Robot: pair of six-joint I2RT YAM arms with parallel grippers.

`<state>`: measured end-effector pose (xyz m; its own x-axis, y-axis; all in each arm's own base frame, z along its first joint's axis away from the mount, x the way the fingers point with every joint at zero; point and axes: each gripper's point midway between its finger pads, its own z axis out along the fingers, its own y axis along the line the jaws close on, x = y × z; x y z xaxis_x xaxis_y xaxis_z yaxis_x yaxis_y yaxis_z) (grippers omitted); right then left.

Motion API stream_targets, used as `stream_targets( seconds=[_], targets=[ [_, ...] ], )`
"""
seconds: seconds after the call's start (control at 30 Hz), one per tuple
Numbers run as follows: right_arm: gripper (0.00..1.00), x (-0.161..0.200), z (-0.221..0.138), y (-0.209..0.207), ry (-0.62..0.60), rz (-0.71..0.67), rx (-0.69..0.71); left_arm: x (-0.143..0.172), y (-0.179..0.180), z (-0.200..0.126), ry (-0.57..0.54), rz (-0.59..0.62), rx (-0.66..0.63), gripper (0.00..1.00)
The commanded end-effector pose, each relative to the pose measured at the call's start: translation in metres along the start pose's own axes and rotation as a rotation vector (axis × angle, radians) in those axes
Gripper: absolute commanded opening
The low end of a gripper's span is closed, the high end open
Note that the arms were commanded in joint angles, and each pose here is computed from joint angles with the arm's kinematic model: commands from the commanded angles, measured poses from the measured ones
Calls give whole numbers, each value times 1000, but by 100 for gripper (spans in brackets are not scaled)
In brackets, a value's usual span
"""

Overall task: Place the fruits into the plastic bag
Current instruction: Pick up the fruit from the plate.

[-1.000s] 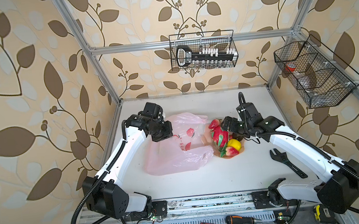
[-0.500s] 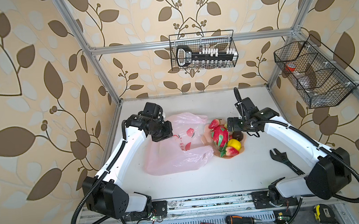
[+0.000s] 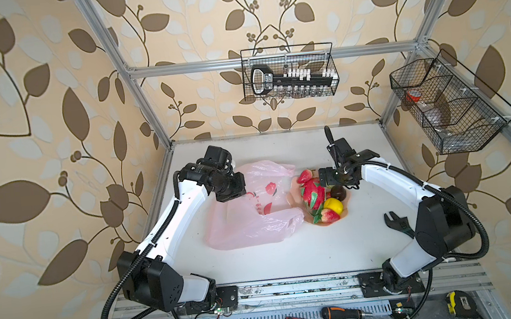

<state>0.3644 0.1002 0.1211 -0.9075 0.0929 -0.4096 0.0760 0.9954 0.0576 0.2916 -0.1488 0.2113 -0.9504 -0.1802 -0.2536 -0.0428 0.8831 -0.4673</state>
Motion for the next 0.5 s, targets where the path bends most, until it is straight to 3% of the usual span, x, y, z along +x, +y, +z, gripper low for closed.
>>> stream_targets(
  seconds=[0.0,0.47],
  targets=[
    [100,-19,-3,7,-39,-27,-29,-3,-5,-12,-27,42,-3,0],
    [100,-18,19,8,5,-41,-34,-7,-7,-9,-23,44,-3,0]
  ],
)
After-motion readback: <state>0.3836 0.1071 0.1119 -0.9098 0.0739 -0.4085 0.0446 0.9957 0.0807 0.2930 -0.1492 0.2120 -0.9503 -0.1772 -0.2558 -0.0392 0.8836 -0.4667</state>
